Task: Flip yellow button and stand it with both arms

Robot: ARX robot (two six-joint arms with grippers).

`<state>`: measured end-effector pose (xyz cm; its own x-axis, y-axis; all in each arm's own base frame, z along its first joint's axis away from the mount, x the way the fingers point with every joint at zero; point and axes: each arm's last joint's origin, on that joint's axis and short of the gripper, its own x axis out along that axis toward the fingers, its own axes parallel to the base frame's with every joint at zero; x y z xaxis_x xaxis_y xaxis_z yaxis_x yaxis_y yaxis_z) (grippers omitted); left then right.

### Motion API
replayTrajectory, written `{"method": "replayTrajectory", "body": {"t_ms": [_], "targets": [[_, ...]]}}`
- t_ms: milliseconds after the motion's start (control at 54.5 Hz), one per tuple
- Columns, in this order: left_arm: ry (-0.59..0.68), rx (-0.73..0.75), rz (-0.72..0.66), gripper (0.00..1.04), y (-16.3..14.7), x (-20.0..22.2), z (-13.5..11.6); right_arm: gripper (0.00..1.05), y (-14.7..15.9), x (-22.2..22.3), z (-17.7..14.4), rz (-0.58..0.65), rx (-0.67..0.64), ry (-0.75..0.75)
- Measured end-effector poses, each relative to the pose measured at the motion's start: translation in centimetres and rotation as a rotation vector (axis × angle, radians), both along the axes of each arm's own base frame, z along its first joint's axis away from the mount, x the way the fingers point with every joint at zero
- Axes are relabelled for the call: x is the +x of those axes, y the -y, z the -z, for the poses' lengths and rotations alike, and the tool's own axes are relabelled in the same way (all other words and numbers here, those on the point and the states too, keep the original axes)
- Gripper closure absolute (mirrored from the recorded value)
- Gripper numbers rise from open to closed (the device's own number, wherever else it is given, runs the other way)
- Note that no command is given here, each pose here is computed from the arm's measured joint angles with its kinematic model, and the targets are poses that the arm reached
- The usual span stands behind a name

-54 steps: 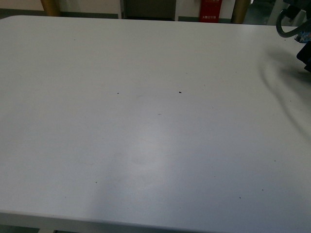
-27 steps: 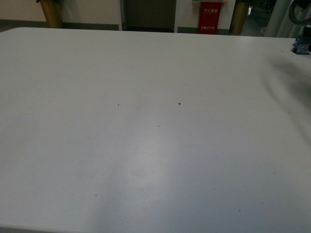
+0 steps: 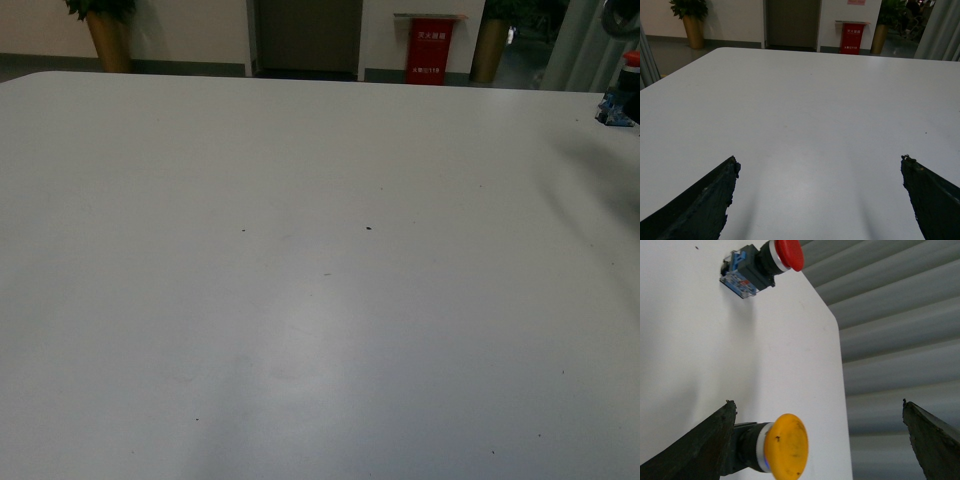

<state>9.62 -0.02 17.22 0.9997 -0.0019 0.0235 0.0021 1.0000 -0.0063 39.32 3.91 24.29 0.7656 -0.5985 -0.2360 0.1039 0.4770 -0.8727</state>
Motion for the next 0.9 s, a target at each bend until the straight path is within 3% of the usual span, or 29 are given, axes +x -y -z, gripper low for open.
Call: {"method": "replayTrajectory", "body": {"t_ms": [551,680,900], "targets": [[0.000,0.000,0.000,0.07,0.0,0.0,0.0,0.07,0.3,0.0,-0.1,-0.062,0.277,0.126],[0.000,0.000,0.000,0.07,0.0,0.0,0.0,0.07,-0.1,0.0,-0.1,-0.105,0.416,0.120],[0.000,0.000,0.000,0.07,0.0,0.0,0.0,0.07,-0.9,-0.1,-1.8,-0.182,0.649,0.242]]}}
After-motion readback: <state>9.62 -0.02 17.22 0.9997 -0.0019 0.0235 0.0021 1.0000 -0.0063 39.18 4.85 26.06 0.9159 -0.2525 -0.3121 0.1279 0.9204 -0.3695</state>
